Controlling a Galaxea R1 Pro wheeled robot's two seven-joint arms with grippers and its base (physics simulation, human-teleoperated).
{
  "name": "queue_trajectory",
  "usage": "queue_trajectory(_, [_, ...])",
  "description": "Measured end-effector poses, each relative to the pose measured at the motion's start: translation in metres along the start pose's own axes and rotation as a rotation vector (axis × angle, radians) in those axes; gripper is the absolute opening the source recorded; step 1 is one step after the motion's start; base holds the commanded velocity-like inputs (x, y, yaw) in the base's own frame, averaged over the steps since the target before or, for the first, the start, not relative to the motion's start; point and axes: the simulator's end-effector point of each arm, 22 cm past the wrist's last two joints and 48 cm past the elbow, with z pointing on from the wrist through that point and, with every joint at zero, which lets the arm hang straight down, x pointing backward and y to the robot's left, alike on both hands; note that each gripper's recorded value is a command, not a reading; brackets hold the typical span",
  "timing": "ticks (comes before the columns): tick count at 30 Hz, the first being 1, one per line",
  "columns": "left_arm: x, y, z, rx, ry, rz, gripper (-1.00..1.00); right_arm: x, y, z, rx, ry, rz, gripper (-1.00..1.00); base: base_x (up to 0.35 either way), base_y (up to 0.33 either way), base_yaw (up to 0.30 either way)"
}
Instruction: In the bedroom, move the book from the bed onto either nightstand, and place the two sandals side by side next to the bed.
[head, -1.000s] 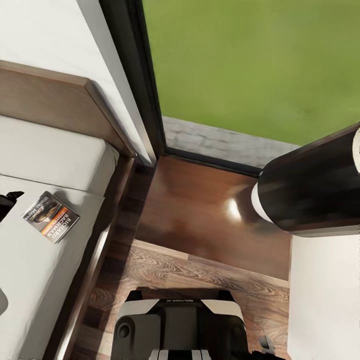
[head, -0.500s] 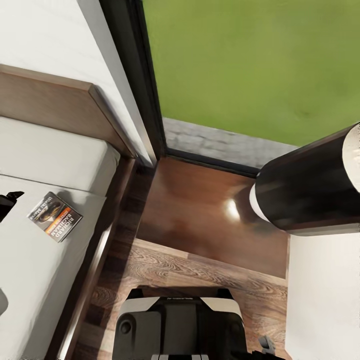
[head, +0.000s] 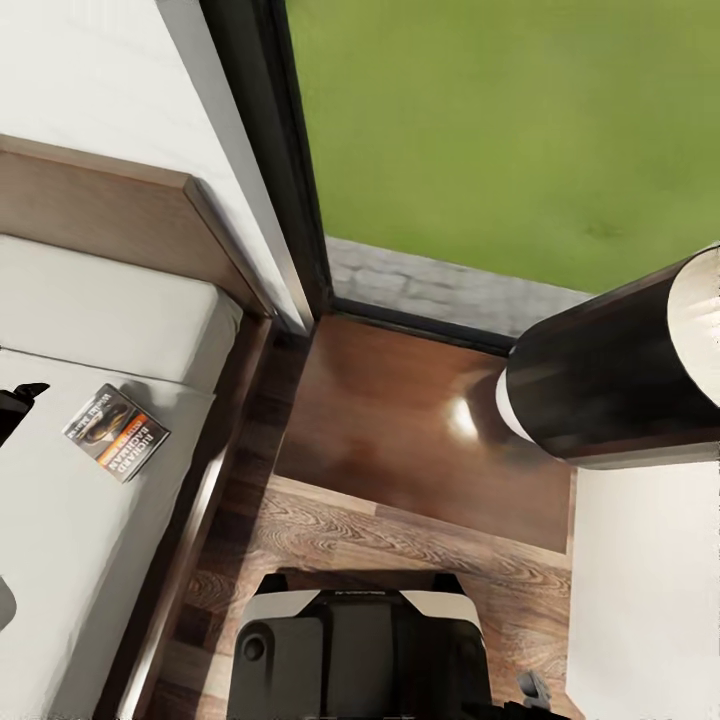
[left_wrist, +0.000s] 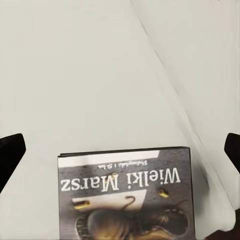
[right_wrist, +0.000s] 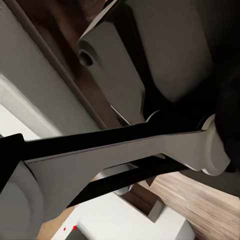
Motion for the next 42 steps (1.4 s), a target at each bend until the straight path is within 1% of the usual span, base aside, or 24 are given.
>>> queue_trajectory(22, [-0.009,0.000,-0.023,0.000,0.001,0.000,1.00,0.017,0.011,-0.014,0.000,0.000,0.000,1.00,0.000,0.000,0.000])
queue_trajectory(32, [-0.017,-0.004,-0.036,0.010,-0.005,-0.006,1.00,0.021,0.018,-0.021,-0.003,-0.007,-0.010,1.00,0.000,0.000,0.000])
queue_trajectory(42, [-0.019,-0.005,-0.048,0.017,0.004,-0.015,1.00,0.023,0.026,-0.027,-0.008,-0.016,-0.022,1.00,0.000,0.000,0.000])
